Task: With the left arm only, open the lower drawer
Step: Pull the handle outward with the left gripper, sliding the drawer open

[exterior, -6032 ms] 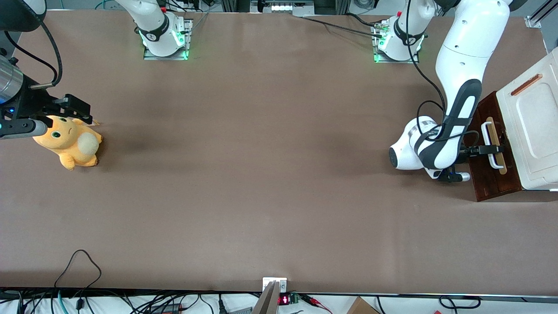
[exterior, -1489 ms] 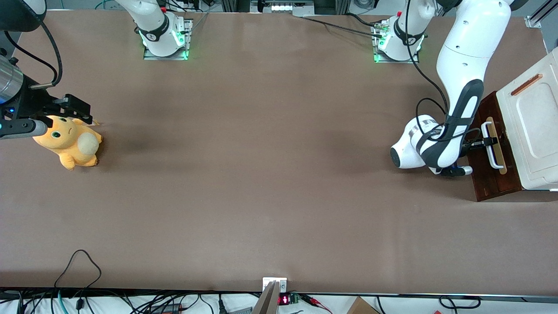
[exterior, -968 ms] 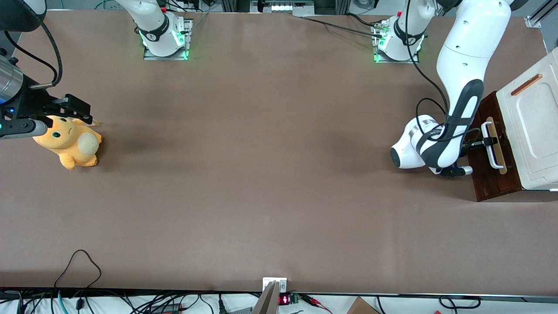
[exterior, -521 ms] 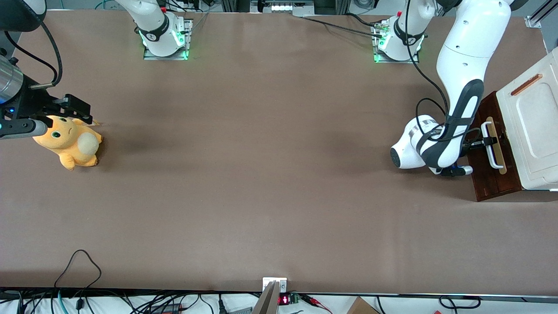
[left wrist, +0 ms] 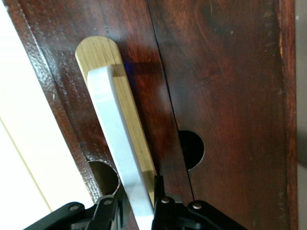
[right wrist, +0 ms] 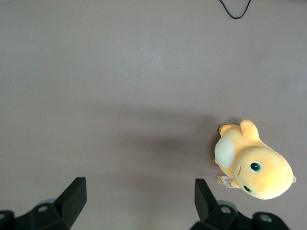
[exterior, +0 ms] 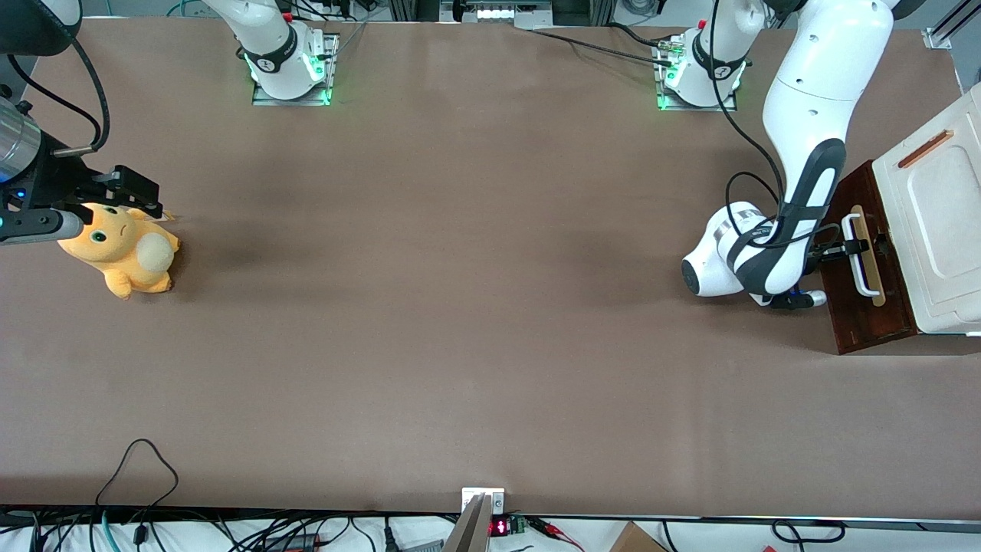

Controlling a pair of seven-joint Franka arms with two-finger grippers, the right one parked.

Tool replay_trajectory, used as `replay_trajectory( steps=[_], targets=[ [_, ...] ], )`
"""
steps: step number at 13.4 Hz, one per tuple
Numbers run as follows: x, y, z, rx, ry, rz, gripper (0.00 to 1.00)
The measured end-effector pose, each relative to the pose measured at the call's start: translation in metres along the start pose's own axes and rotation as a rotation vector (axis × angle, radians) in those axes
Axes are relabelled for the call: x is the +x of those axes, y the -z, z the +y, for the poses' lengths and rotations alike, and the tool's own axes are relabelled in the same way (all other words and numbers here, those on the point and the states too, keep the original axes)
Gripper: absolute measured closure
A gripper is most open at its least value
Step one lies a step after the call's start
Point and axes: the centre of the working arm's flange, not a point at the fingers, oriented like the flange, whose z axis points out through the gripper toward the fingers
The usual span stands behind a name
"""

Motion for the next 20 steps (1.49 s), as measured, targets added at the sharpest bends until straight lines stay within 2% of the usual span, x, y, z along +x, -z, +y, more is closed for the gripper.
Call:
replay_trajectory(
  steps=[6,20],
  targets=[
    [-0.005,0.013,0.002,-0.001,-0.003,0.005,0.77],
    [-0.017,0.054,0.004,-0.047,0.002,-0.012,0.77]
  ],
)
